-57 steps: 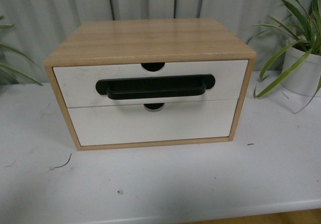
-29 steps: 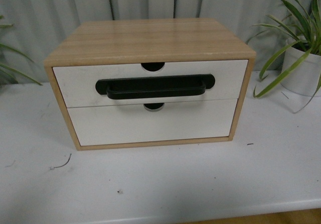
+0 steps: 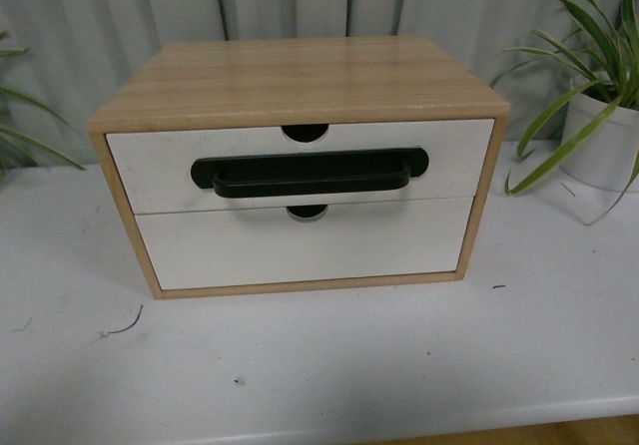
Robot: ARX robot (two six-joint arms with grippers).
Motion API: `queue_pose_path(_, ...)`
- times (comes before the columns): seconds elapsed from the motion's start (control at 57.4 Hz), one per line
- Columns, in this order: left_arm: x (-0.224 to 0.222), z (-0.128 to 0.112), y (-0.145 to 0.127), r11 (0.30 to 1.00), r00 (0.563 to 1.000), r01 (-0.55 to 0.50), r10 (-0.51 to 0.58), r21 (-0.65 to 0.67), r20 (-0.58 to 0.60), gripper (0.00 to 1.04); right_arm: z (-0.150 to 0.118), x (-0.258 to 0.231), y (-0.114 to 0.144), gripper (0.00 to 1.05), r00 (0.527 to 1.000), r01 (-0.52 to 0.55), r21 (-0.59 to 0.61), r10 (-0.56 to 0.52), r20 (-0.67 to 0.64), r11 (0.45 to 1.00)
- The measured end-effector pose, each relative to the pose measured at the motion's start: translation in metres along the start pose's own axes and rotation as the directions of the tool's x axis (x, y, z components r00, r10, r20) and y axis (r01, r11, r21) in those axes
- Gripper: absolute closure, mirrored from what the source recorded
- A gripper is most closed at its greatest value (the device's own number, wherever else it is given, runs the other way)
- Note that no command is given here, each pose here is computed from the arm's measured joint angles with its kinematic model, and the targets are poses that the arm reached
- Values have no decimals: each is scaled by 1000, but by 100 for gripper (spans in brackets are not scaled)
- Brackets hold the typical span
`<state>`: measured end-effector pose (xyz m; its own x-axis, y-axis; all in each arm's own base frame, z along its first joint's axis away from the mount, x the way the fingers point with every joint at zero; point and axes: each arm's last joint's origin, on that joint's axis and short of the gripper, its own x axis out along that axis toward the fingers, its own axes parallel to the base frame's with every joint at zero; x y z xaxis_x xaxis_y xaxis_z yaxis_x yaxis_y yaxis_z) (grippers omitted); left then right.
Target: Close drawer sideways
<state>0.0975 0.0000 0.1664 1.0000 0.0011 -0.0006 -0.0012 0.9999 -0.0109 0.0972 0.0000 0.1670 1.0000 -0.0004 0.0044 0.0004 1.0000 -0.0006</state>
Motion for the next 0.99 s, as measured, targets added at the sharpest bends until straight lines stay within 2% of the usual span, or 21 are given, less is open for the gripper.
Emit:
queue_pose_path(0.331,0,0,0,1000,1000,0,0,0,0,12,0,0,0,15,1000,0,0,0,0,1000)
queue_pose_path(0.366,0,0,0,1000,1000,0,0,1,0,5,0,0,0,5,1000,0,0,0,0,1000)
queue_pose_path(0.418,0,0,0,1000,1000,0,0,1,0,8,0,0,0,7,1000,0,0,0,0,1000)
queue_pose_path(0.993,0,0,0,1000,1000,0,0,1,0,7,0,0,0,6,1000,0,0,0,0,1000)
